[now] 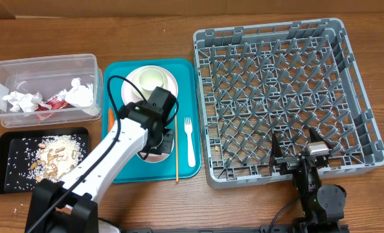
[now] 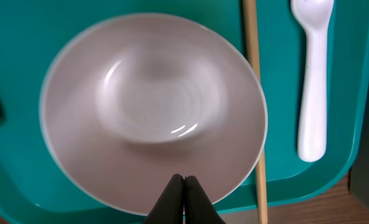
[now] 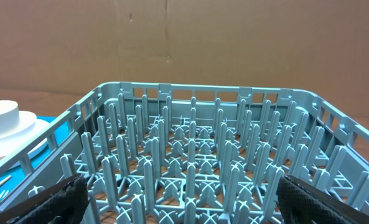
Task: Sort waste into correct bins and load items into the dishwasher
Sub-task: 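Carry the emptied pink bowl back and set it on the teal tray, then lower the left gripper onto the carrot and grasp it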
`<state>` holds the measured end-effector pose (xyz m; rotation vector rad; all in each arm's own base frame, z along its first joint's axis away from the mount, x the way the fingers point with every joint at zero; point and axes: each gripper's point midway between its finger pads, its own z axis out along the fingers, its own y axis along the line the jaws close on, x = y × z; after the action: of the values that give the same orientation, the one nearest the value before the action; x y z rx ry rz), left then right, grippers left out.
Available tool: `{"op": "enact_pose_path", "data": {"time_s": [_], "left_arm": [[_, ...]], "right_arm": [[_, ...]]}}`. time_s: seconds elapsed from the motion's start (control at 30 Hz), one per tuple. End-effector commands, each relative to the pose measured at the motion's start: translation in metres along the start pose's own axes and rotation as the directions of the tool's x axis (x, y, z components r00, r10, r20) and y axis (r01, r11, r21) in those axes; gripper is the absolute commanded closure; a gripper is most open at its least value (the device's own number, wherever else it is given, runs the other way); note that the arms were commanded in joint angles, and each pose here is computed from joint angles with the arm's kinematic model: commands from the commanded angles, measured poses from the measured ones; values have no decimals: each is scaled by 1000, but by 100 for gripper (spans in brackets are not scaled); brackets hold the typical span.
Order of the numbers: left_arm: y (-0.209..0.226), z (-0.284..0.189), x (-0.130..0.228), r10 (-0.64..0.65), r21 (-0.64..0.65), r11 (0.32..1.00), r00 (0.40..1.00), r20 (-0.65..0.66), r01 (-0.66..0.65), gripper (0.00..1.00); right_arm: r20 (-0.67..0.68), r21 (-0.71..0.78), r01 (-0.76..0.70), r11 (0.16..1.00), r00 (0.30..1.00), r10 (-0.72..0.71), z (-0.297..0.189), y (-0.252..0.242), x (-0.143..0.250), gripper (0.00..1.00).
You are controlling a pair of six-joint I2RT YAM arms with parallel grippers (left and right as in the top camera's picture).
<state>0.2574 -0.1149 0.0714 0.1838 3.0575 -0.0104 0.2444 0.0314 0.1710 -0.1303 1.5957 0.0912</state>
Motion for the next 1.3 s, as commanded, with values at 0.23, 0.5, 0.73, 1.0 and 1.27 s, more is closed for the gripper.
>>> {"op": "enact_pose_path", "data": {"time_s": [0.23,0.5,0.73,1.0,1.27], "left_arm": [[63,-35,-31,-162,-170,969,980,117,181,96],[110,-31,-26,-325,-182,923,940,108,340,75],[133,-10,-24,-395,-178,892,908,137,415,69],[137,14,-28,-403,-164,886,895,193,434,52],[138,31,-32,-418,-141,877,875,243,459,51]], "right_arm": [[2,5,4,1000,1000,-4,0,-1,2,0],[2,5,4,1000,1000,-4,0,-1,2,0],[2,6,4,1000,1000,-4,0,-1,2,0],[2,5,4,1000,1000,-4,0,-1,2,0],[2,5,4,1000,1000,-4,0,-1,2,0]]}}
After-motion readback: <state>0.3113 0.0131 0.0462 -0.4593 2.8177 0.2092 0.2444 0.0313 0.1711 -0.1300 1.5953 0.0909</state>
